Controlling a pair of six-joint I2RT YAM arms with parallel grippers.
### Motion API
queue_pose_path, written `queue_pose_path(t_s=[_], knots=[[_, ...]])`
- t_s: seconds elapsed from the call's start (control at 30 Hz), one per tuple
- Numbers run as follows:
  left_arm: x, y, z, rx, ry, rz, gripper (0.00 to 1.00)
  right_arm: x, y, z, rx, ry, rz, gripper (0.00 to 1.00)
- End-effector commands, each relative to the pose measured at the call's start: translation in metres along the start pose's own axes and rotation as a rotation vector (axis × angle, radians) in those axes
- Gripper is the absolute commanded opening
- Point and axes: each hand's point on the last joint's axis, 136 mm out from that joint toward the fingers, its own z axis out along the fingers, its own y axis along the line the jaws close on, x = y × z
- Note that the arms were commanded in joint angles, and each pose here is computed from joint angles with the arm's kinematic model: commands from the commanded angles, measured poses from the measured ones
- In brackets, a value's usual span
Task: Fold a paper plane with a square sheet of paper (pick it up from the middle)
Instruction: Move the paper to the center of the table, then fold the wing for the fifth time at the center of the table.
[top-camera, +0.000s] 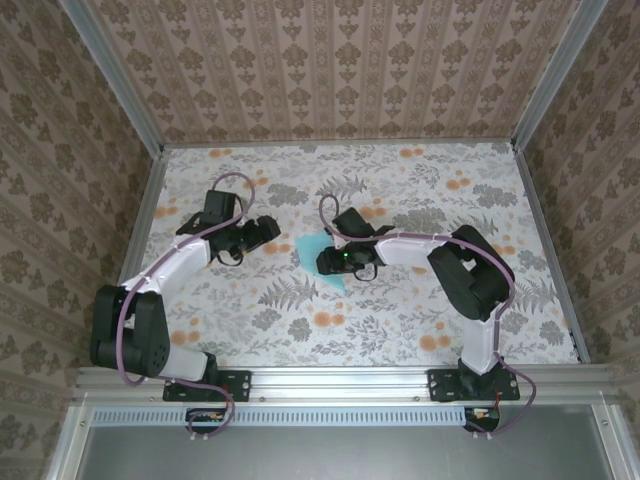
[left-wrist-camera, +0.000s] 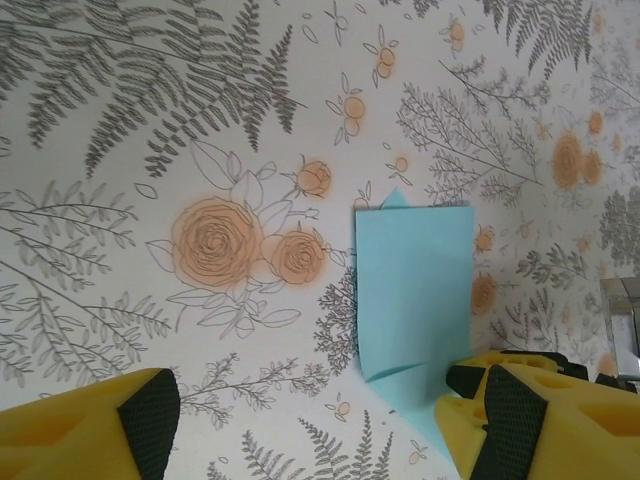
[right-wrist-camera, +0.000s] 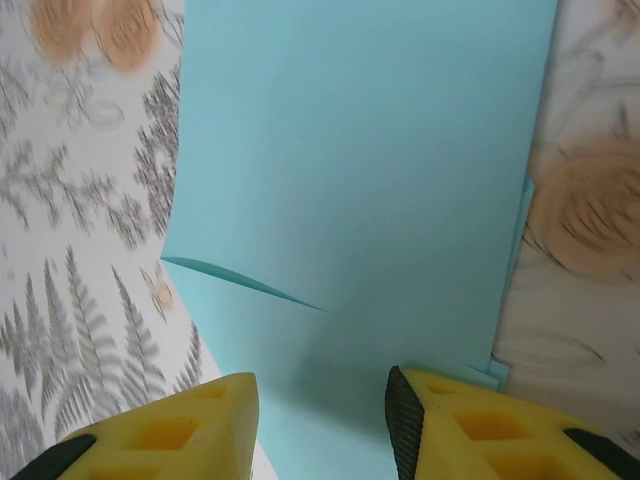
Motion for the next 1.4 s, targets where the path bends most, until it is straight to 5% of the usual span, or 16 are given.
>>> queue_pose_path(t_s=[0.0,0.2,0.5,1.37], knots=[[0.026,-0.009,0.014,0.074,0.089,-0.032,0.82,0.046,-0.025,-0.008,-0.01,0.166,-0.034,0.4],[0.06,-0.032,0.036,0.194,0.177,-0.117,0.79,0.029,-0.018,-0.017,-0.122,0.096,0.026,0.39],[0.086,-0.049,0.063,0.189,0.253,-0.179,0.72,0.021,-0.029,-0.017,-0.277,0.073,0.239,0.38],[0.099,-0.085,0.103,0.291,0.354,-0.197,0.34,0.015,-0.036,-0.025,-0.377,0.039,0.321,0.39]])
